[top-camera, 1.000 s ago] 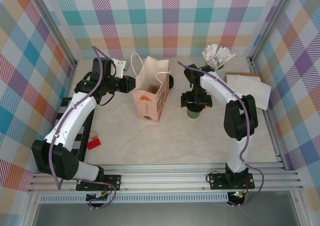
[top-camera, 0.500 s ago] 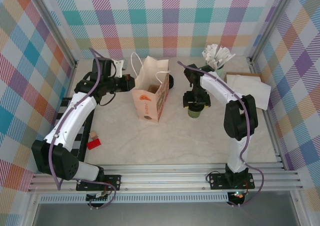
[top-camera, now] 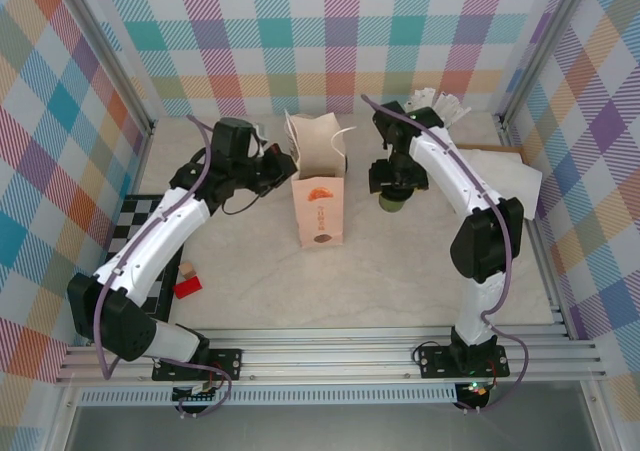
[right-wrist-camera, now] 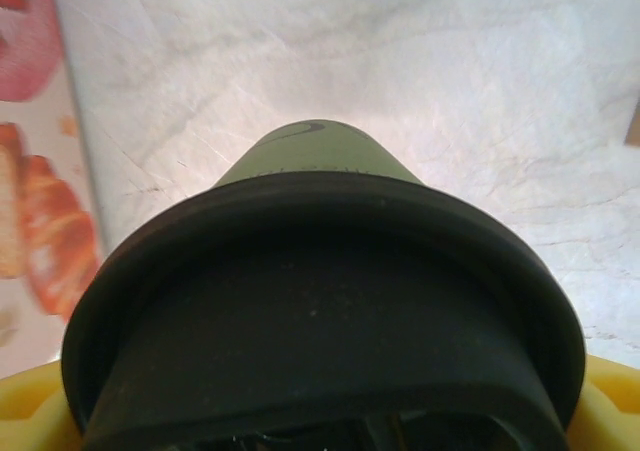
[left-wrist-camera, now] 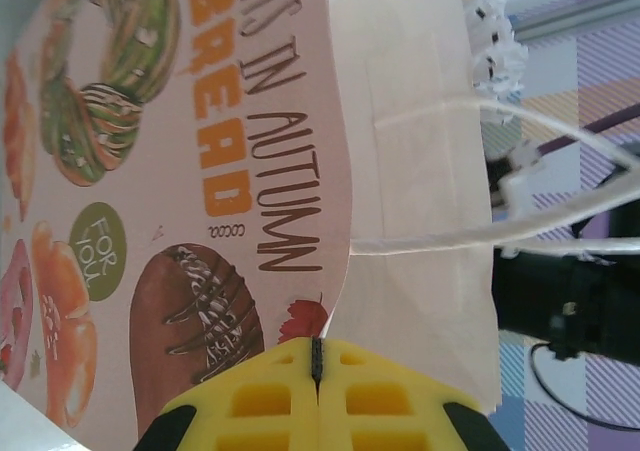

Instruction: Pack the takeout coffee

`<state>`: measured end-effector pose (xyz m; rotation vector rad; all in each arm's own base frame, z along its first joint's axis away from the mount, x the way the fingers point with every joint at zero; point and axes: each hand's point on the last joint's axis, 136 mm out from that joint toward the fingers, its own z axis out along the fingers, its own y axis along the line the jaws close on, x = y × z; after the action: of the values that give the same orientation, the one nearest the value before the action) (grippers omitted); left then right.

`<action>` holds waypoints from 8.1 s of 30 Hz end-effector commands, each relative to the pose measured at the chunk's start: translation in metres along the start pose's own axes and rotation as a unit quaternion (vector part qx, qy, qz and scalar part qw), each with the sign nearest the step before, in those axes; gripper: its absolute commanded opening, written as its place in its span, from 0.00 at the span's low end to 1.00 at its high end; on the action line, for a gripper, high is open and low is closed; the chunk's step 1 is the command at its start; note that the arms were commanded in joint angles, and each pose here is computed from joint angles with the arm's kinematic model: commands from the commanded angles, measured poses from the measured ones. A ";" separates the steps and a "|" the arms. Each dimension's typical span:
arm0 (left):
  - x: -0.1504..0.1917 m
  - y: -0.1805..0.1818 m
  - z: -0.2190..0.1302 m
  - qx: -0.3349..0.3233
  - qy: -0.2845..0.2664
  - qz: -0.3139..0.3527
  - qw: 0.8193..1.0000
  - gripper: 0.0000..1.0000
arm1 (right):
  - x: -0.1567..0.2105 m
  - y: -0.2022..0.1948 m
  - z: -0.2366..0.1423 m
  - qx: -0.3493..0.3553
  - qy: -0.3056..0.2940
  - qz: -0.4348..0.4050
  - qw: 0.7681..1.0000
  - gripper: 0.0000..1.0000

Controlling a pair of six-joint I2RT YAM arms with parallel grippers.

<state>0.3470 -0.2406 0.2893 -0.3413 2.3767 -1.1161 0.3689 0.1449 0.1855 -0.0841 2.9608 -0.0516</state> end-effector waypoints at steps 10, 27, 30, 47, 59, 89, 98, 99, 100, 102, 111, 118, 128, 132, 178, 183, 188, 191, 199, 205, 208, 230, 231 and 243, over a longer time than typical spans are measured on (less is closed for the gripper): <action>-0.005 0.001 -0.083 -0.071 -0.101 0.191 0.974 0.92 | 0.011 -0.033 -0.107 0.014 -0.056 0.004 0.998 0.72; -0.175 0.009 -0.012 -0.066 -0.124 0.257 0.956 1.00 | -0.030 0.022 -0.241 -0.160 -0.305 0.036 0.938 0.71; -0.171 -0.008 0.014 -0.006 -0.068 0.307 0.949 1.00 | -0.031 0.041 -0.246 -0.187 -0.310 0.030 0.932 0.71; -0.132 -0.027 0.056 0.078 0.048 0.480 0.872 0.88 | -0.023 0.131 -0.218 -0.190 -0.287 0.025 0.939 0.70; -0.123 -0.032 0.070 0.106 0.058 0.497 0.859 0.83 | 0.007 0.147 -0.134 -0.097 -0.166 -0.008 0.981 0.69; -0.089 -0.014 0.071 0.092 0.128 0.486 0.859 0.15 | 0.022 0.137 -0.090 -0.091 -0.065 -0.165 0.980 0.67; -0.075 -0.024 0.069 0.105 0.134 0.455 0.874 0.00 | 0.005 0.137 -0.066 -0.085 -0.054 -0.163 0.981 0.67; -0.073 -0.026 0.069 0.107 0.134 0.452 0.875 0.00 | 0.003 0.135 -0.062 -0.082 -0.050 -0.153 0.983 0.67; -0.072 -0.026 0.069 0.110 0.135 0.451 0.875 0.00 | 0.002 0.134 -0.057 -0.081 -0.044 -0.145 0.985 0.67; -0.070 -0.027 0.071 0.112 0.135 0.451 0.875 0.00 | 0.001 0.132 -0.048 -0.075 -0.028 -0.132 0.988 0.67; -0.077 -0.044 0.076 0.144 0.118 0.438 0.879 0.00 | 0.004 0.133 -0.021 -0.066 0.011 -0.171 0.983 0.67; -0.099 -0.043 0.086 0.108 0.086 0.396 0.908 0.00 | 0.000 0.140 0.001 -0.078 0.028 -0.196 0.977 0.65; -0.103 -0.034 0.093 0.079 0.097 0.319 0.940 0.00 | 0.004 0.124 0.035 -0.041 0.073 -0.169 0.982 0.64; -0.103 -0.026 0.098 0.065 0.103 0.286 0.950 0.00 | 0.010 0.121 0.046 -0.037 0.090 -0.188 0.977 0.64; -0.088 -0.020 0.092 0.041 0.098 0.194 0.975 0.00 | 0.047 0.086 0.051 0.009 0.158 -0.178 0.971 0.64; -0.087 -0.024 0.091 0.048 0.097 0.194 0.975 0.00 | 0.045 0.085 0.063 0.023 0.162 -0.170 0.972 0.63; -0.084 -0.023 0.093 0.048 0.104 0.191 0.975 0.00 | 0.049 0.084 0.082 0.032 0.177 -0.167 0.969 0.63; -0.083 -0.025 0.093 0.050 0.105 0.191 0.975 0.00 | 0.053 0.082 0.094 0.037 0.182 -0.167 0.968 0.63; -0.081 -0.020 0.094 0.044 0.109 0.187 0.975 0.00 | 0.063 0.079 0.114 0.039 0.185 -0.166 0.968 0.63; -0.082 -0.021 0.093 0.043 0.106 0.192 0.975 0.00 | 0.061 0.079 0.109 0.038 0.177 -0.159 0.971 0.63; -0.082 -0.019 0.095 0.040 0.106 0.191 0.975 0.00 | 0.059 0.079 0.105 0.037 0.172 -0.158 0.972 0.63; -0.081 -0.016 0.093 0.033 0.103 0.193 0.975 0.00 | 0.045 0.074 0.091 0.053 0.145 -0.168 0.974 0.63; -0.081 -0.015 0.093 0.033 0.103 0.193 0.975 0.00 | 0.045 0.074 0.093 0.054 0.145 -0.166 0.974 0.63; -0.075 -0.010 0.089 0.024 0.110 0.195 0.974 0.00 | 0.042 0.076 0.087 0.038 0.133 -0.153 0.978 0.62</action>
<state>0.4697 -0.2749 0.2659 0.2521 2.4478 -1.0800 0.3416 0.2328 0.1048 -0.5983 3.1274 -0.1107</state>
